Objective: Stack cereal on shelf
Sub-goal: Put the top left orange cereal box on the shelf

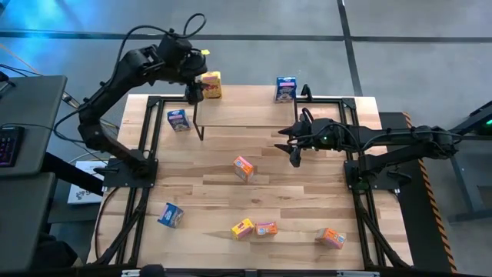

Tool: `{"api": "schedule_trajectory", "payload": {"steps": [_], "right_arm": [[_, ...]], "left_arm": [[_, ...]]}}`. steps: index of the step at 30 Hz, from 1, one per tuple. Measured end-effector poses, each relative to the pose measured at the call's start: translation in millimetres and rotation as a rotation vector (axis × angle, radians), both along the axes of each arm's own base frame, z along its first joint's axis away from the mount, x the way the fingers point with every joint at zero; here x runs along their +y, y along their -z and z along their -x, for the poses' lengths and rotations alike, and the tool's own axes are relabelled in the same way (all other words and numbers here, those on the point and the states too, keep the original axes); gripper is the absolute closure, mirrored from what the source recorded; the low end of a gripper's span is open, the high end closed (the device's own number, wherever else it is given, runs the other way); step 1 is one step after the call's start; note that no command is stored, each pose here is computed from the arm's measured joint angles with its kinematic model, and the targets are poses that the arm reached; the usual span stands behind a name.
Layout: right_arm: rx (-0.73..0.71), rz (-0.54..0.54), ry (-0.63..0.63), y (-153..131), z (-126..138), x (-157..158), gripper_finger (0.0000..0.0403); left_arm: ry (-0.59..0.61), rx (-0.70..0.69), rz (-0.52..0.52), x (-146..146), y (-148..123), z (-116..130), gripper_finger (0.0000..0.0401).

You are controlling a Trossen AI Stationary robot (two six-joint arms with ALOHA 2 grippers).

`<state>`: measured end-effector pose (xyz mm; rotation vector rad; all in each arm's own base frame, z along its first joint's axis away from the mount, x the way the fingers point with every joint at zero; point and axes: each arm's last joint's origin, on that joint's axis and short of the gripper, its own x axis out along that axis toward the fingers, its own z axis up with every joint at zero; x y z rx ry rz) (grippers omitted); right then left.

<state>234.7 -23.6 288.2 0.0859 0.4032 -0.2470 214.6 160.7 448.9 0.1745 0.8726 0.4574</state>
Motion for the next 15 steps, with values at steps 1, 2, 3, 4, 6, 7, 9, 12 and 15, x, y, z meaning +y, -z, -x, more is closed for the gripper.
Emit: {"api": "schedule_trajectory", "payload": {"steps": [1,2,3,4,6,7,9,12,15], "right_arm": [[-0.003,-0.011,0.014,0.0,0.0,-0.2,0.0158],[-0.006,-0.017,0.028,-0.1,0.1,-0.5,0.0158],[-0.006,-0.014,0.039,-0.1,0.2,-0.9,0.0158],[-0.008,-0.010,0.045,-0.3,0.2,-1.1,0.0158],[-0.017,-0.006,0.042,-1.2,-0.2,-1.0,0.0158],[-0.020,-0.007,0.037,-1.5,-0.4,-1.0,0.0158],[-0.025,-0.014,0.018,-1.8,-0.7,-0.4,0.0158],[-0.030,-0.030,-0.016,-2.1,-1.1,0.7,0.0158],[-0.031,-0.045,-0.040,-2.0,-1.2,1.5,0.0158]], "left_arm": [[-0.005,-0.011,0.004,-2.3,-1.5,0.9,0.0166],[-0.006,-0.019,0.006,-4.3,-2.6,1.4,0.0166],[-0.003,-0.023,0.006,-6.1,-3.5,1.6,0.0166],[-0.003,-0.027,0.009,-7.3,-3.8,1.4,0.0166],[-0.002,-0.031,0.017,-9.2,-3.6,-0.2,0.0166],[-0.004,-0.034,0.023,-10.4,-3.4,-1.0,0.0166],[-0.009,-0.042,0.033,-12.1,-3.4,-2.2,0.0166],[0.004,-0.039,0.041,-16.3,-2.9,-4.5,0.0166],[0.006,-0.035,0.063,-21.0,-1.8,-6.2,0.0166]]}}
